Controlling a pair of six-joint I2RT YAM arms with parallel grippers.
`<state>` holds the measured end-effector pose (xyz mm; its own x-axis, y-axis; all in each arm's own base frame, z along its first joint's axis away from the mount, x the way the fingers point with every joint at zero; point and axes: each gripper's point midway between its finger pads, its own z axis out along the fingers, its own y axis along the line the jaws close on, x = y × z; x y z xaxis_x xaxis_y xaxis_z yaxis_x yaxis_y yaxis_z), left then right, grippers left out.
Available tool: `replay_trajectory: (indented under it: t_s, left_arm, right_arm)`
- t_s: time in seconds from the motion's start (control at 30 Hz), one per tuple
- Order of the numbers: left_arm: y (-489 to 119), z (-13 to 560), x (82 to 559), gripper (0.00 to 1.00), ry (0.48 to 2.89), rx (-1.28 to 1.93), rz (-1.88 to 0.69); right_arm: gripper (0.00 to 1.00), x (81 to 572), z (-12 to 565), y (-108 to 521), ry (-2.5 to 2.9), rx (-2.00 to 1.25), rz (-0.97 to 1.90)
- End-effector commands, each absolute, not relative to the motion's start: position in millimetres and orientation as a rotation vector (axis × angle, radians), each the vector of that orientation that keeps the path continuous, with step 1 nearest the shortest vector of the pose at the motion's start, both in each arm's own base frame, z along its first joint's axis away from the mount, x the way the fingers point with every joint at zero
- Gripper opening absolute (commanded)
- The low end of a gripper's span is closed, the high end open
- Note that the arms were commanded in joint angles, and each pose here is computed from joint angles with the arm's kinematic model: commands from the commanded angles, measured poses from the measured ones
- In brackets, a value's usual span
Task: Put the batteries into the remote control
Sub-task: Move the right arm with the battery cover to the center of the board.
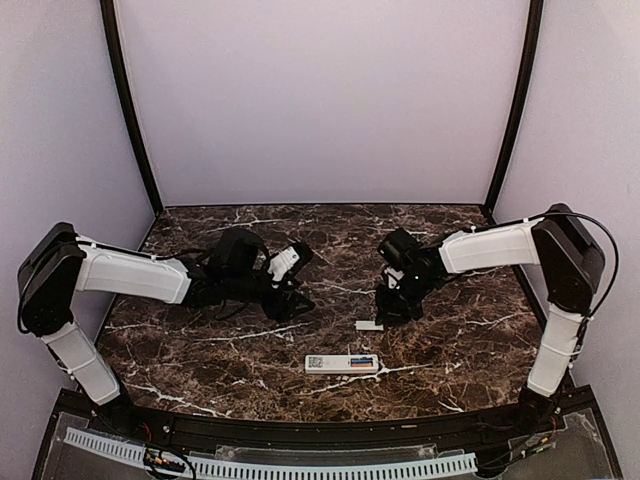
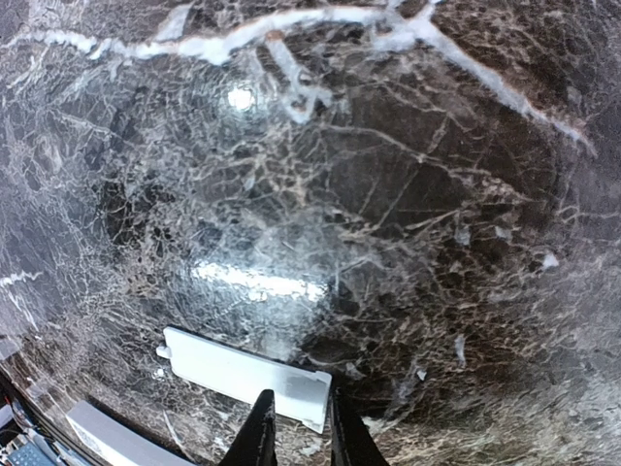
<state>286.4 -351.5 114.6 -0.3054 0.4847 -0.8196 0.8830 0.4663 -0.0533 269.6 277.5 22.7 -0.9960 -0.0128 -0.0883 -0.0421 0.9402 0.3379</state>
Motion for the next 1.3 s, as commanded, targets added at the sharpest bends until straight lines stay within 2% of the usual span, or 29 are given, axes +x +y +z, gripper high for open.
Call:
replay_trajectory:
  t_s: [0.0,0.37,0.47,0.53,0.7,0.83,1.03,1.17,1.27]
  left_arm:
    - [-360.4,107.8,291.6,0.66,1.909,1.171,-0.637]
    - [-362.3,67.6,283.9,0.44,1.894,1.309,-0.555]
    - [-361.1,56.3,284.7,0.3,1.919,1.299,-0.53]
    - [-360.9,49.6,283.6,0.28,1.935,1.297,-0.526]
    - [-359.1,33.0,280.6,0.24,1.964,1.325,-0.494]
    - [-347.9,19.2,279.5,0.15,2.011,1.326,-0.438]
    - [-352.3,13.0,261.4,0.14,2.002,1.404,-0.509]
    - [-372.9,13.9,229.6,0.12,1.904,1.556,-0.598]
    - [-380.3,12.2,226.2,0.11,1.912,1.541,-0.627]
  right_arm:
    - [0.17,262.0,15.2,278.0,3.048,-0.051,0.482]
    - [0.09,255.6,4.1,298.3,3.046,-0.182,0.526]
    - [0.08,261.0,2.2,306.9,3.026,-0.237,0.52]
    - [0.08,265.0,4.7,316.8,2.997,-0.296,0.517]
    - [0.07,270.2,0.7,330.0,2.989,-0.351,0.522]
    - [0.07,274.0,2.4,337.6,2.976,-0.375,0.552]
    - [0.07,271.5,1.5,341.9,2.983,-0.404,0.583]
    - [0.09,265.3,4.9,334.2,2.989,-0.44,0.561]
    - [0.11,262.0,5.9,330.3,2.984,-0.497,0.544]
